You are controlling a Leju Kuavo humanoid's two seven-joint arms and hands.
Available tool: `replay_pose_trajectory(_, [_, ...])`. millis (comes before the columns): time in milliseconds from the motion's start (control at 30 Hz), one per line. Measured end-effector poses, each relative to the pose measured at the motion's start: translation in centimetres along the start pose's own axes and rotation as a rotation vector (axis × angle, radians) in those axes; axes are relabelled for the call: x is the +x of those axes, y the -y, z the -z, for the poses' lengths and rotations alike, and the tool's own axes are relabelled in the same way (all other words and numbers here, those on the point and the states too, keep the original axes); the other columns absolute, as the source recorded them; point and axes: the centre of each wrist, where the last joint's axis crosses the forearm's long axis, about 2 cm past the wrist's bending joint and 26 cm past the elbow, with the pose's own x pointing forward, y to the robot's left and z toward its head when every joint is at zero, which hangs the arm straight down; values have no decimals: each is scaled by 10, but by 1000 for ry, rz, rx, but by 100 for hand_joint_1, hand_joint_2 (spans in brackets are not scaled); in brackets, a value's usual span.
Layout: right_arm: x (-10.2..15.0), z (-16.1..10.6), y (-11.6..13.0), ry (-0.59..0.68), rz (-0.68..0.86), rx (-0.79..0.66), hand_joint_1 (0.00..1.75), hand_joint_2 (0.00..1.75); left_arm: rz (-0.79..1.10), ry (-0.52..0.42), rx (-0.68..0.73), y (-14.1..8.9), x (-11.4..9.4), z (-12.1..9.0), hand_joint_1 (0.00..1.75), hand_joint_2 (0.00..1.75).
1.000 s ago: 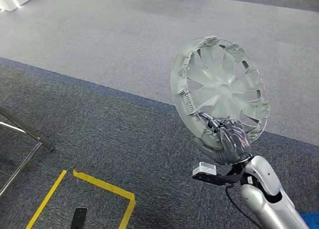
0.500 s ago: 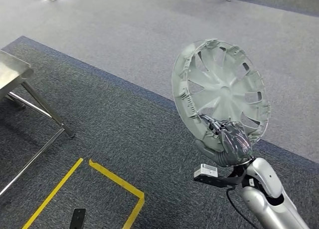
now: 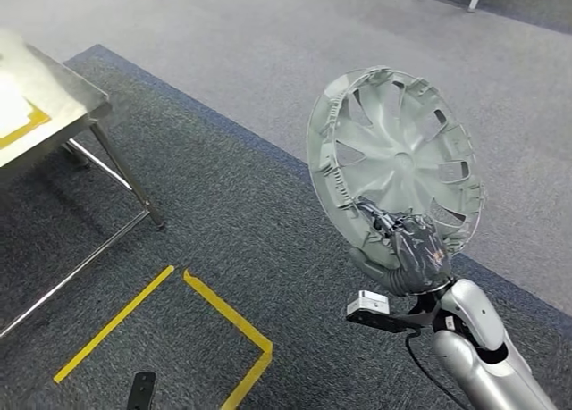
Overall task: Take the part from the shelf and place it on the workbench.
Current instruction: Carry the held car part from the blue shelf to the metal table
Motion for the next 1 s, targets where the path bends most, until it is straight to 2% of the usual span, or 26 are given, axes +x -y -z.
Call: replay_pose_trajectory(1000, [0, 1, 2, 7, -5, -3, 175, 175, -1, 5, -2, 0, 1, 0, 0, 175])
